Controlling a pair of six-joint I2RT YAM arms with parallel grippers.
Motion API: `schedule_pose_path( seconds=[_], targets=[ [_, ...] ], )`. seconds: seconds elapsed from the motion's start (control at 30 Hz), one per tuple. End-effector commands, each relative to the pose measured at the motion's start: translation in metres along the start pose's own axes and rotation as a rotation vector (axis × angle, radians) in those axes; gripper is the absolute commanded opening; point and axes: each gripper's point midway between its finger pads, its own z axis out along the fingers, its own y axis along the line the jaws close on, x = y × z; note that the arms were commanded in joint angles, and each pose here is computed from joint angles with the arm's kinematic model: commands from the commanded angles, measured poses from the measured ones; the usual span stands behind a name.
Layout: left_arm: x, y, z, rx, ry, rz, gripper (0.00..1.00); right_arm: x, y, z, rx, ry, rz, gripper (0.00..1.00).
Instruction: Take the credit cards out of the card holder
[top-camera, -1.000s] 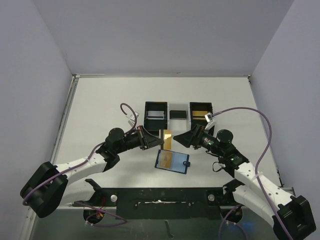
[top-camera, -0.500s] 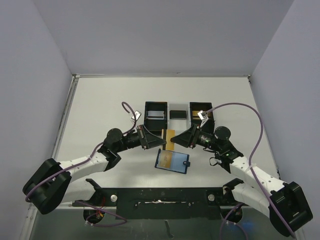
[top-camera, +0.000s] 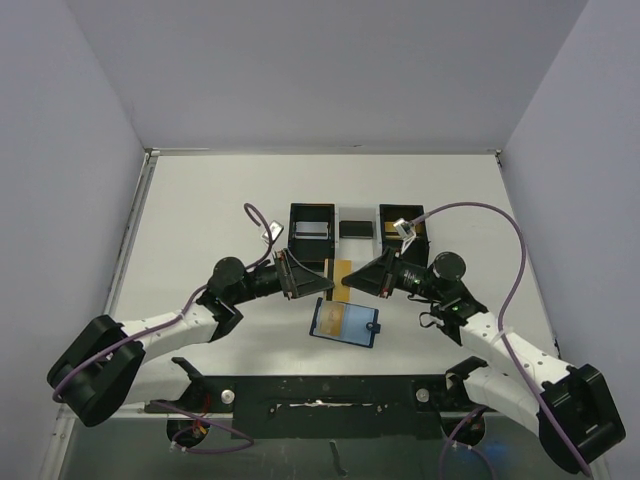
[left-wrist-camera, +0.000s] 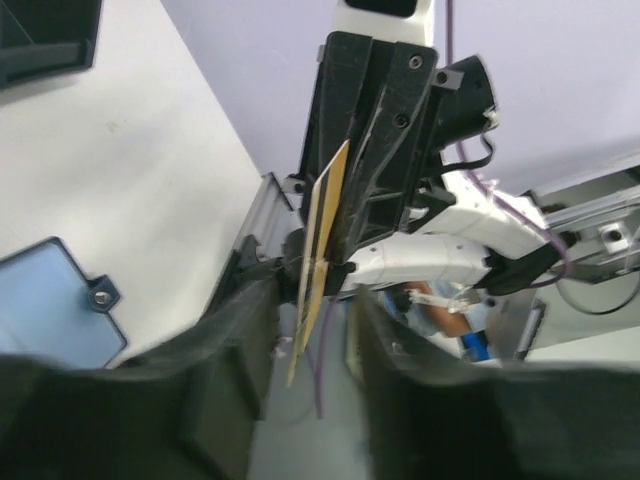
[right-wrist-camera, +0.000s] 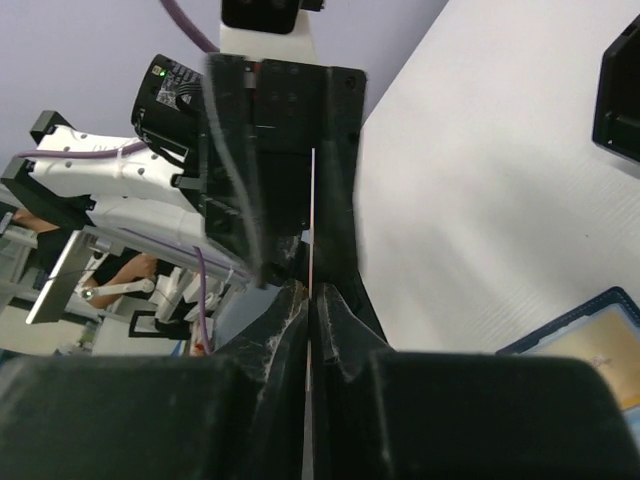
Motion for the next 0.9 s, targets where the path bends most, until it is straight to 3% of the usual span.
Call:
schedule_pose_path(
  seconds=[0.0,0.07,0.2,0.3,0.43,0.53,0.63,0.8,0.87],
  targets=[
    [-0.007,-0.014,-0.002,0.026,-0.031,0.078,0.52,-0.021,0.015,-0.005,0.010,-0.042,-0.122,0.00],
    [-0.012,0.000,-0.005,-0.066,-0.057,0.095,0.65,-0.027,0.007,-0.009,0.082,-0.060,-0.153,0.00],
    [-0.024,0.031,-0.021,-0.289,-0.122,0.132,0.67,-0.049,-0.009,-0.024,0.268,-0.111,-0.291,0.00],
    [-0.035,0.043,-0.037,-0.438,-0.148,0.191,0.67,-0.074,-0.032,-0.048,0.500,-0.196,-0.409,0.00],
    [-0.052,0.065,-0.066,-0.688,-0.141,0.314,0.68,-0.114,-0.053,-0.093,0.794,-0.297,-0.702,0.00],
    [-0.073,0.072,-0.091,-0.865,-0.145,0.402,0.69,-0.118,-0.078,-0.113,0.940,-0.113,-1.036,0.00],
    [-0.102,0.075,-0.116,-0.969,-0.183,0.467,0.69,-0.137,-0.107,-0.134,1.145,0.041,-1.164,0.00],
    [-0.138,0.080,-0.153,-0.981,-0.231,0.446,0.70,-0.168,-0.117,-0.123,1.098,0.118,-1.245,0.00],
    [-0.143,0.086,-0.166,-0.999,-0.219,0.454,0.70,-0.171,-0.132,-0.122,1.039,0.204,-1.233,0.00]
  ],
)
